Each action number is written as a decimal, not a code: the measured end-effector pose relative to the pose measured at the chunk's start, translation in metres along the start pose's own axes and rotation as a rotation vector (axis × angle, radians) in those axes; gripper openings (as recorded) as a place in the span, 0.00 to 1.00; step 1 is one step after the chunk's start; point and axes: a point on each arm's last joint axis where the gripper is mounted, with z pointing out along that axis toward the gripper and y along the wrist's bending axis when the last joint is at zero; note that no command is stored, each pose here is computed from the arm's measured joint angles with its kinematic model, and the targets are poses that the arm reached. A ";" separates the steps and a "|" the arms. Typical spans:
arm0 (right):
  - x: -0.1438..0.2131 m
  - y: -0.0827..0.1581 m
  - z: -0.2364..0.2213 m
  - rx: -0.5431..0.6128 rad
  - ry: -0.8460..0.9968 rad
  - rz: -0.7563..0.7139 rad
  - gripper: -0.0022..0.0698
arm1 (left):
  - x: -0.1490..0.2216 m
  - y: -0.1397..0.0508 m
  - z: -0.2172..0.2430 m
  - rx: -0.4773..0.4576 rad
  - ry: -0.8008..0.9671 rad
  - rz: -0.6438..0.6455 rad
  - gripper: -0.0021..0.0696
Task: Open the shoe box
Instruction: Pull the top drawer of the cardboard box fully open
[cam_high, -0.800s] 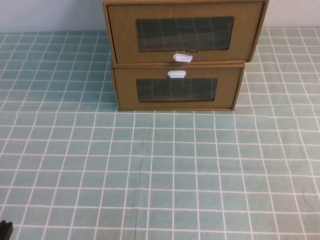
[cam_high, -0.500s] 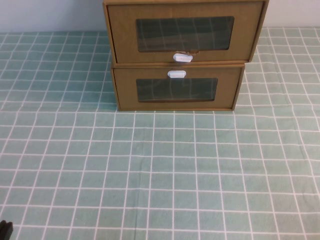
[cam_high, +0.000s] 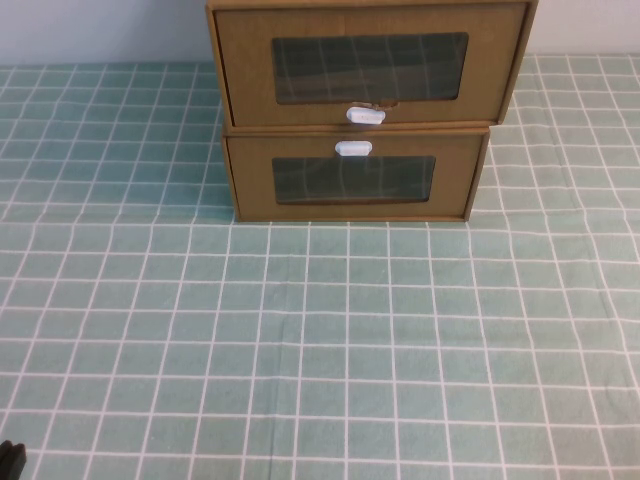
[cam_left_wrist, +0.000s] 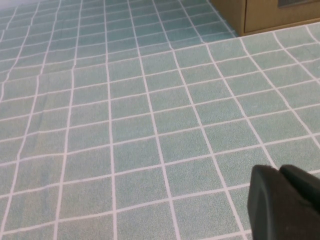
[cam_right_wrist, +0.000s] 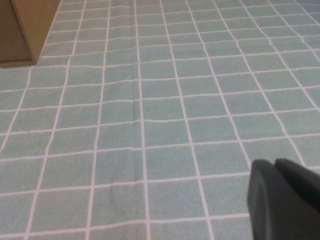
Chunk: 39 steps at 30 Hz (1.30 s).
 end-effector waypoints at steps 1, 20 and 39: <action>0.000 0.000 0.000 0.000 0.000 0.000 0.01 | 0.000 0.000 0.000 0.000 0.000 0.000 0.02; -0.017 0.007 -0.002 -0.077 -0.186 -0.002 0.01 | -0.014 0.003 -0.001 -0.034 -0.157 0.000 0.02; -0.065 0.024 -0.032 -0.327 -0.798 0.070 0.01 | -0.077 0.017 -0.045 -0.218 -1.023 -0.004 0.02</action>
